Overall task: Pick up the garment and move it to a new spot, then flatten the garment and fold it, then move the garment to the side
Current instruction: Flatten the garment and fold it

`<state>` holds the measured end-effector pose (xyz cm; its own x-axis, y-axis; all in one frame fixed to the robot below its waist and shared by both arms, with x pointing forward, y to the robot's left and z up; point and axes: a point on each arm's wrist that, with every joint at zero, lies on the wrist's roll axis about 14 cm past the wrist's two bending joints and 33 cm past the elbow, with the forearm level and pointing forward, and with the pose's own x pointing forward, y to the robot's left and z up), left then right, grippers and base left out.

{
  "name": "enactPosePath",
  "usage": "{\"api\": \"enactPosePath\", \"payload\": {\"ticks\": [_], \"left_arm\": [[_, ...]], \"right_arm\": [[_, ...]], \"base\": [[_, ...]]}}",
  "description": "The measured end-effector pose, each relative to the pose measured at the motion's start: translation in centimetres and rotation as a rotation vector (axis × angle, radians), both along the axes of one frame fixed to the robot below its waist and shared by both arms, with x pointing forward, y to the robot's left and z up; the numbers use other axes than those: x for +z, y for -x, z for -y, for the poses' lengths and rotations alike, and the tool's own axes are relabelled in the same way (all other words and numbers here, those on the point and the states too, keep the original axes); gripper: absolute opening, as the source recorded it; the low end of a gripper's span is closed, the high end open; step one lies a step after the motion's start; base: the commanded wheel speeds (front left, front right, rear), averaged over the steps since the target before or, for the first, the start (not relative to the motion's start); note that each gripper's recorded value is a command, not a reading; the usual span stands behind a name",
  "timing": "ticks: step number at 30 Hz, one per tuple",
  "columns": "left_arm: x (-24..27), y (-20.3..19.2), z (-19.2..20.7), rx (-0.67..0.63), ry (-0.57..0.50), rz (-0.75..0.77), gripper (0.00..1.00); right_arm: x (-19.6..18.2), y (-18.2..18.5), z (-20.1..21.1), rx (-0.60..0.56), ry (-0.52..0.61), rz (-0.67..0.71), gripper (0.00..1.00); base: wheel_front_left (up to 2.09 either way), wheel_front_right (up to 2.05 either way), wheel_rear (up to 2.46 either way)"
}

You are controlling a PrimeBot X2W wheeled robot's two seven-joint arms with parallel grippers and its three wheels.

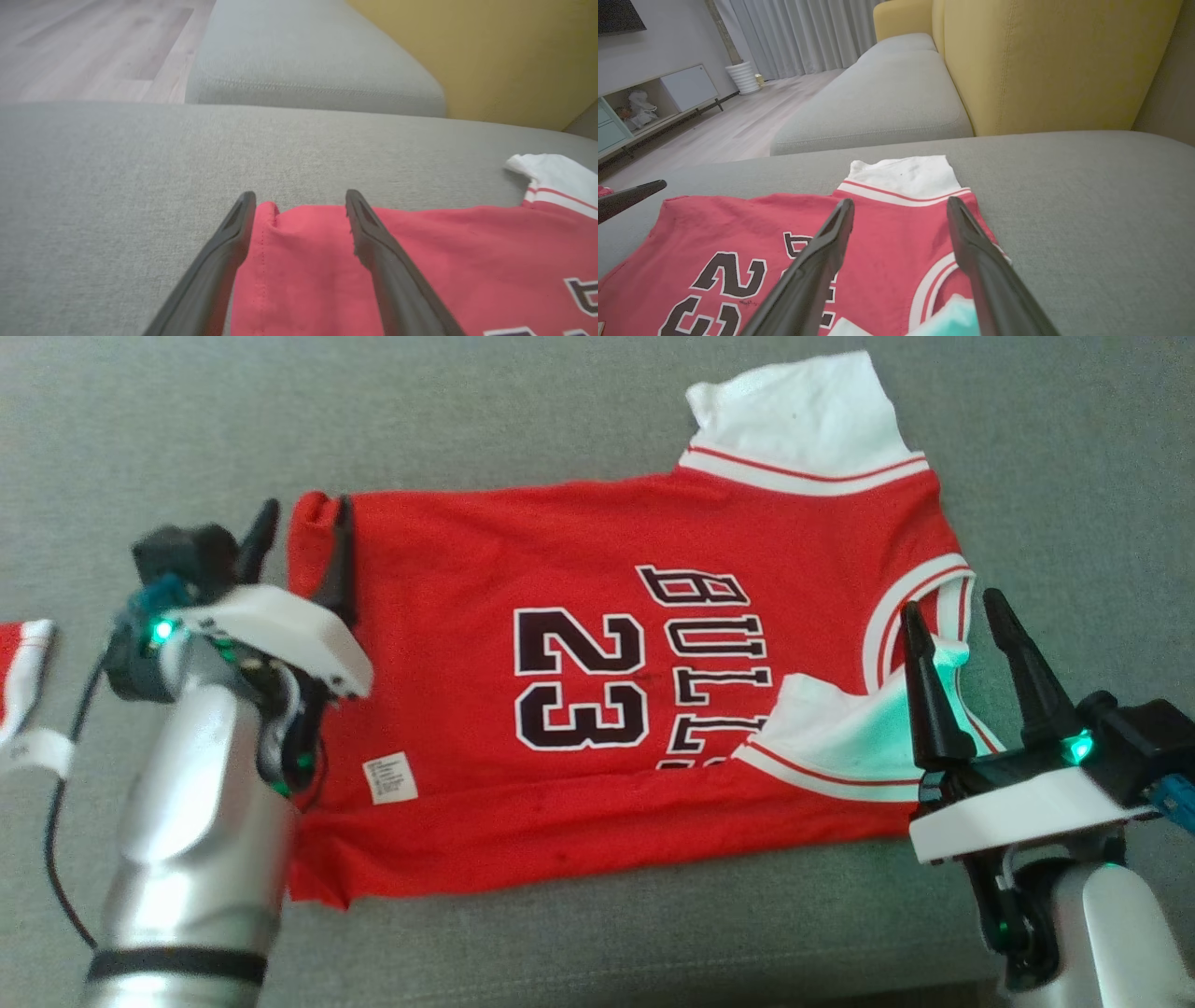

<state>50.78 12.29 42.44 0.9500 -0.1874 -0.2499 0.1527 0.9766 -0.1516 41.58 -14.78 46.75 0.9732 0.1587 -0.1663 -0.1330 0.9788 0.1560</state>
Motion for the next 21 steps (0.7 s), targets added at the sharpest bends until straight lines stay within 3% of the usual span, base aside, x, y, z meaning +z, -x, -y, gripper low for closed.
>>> {"api": "enactPosePath", "payload": {"ticks": [5, 6, 7, 8, 9, 15, 21], "left_arm": [[-3.6, -1.8, -0.7, 0.031, 0.001, -0.119, 1.00], [-4.1, -1.9, -0.8, 0.038, 0.003, -0.138, 0.81], [-4.7, -2.1, -0.8, 0.039, 0.000, -0.158, 0.43], [-5.1, -2.1, -0.8, 0.038, -0.003, -0.177, 0.12], [-5.4, -2.2, -0.8, 0.033, -0.003, -0.186, 0.00], [-5.1, -2.4, -1.0, 0.032, -0.002, -0.157, 0.00], [-4.2, -3.0, -0.7, 0.026, 0.005, -0.108, 0.00]], "right_arm": [[-1.8, 0.0, 1.0, -0.032, -0.011, -0.042, 1.00], [-1.9, -0.1, 1.1, -0.037, -0.012, -0.043, 1.00], [-2.0, -0.1, 1.3, -0.043, -0.014, -0.042, 1.00], [-2.2, -0.1, 1.4, -0.046, -0.013, -0.048, 1.00], [-2.4, 0.0, 1.5, -0.048, -0.013, -0.055, 1.00], [-2.8, -0.3, 2.0, -0.065, -0.016, -0.059, 1.00], [-2.8, -2.9, 2.2, -0.063, -0.007, -0.042, 1.00]], "base": [[0.00, 0.00, 0.00], [0.00, 0.00, 0.00], [0.00, 0.00, 0.00], [0.00, 0.00, 0.00], [0.00, 0.00, 0.00], [0.00, 0.00, 0.00], [0.00, 0.00, 0.00]]}}
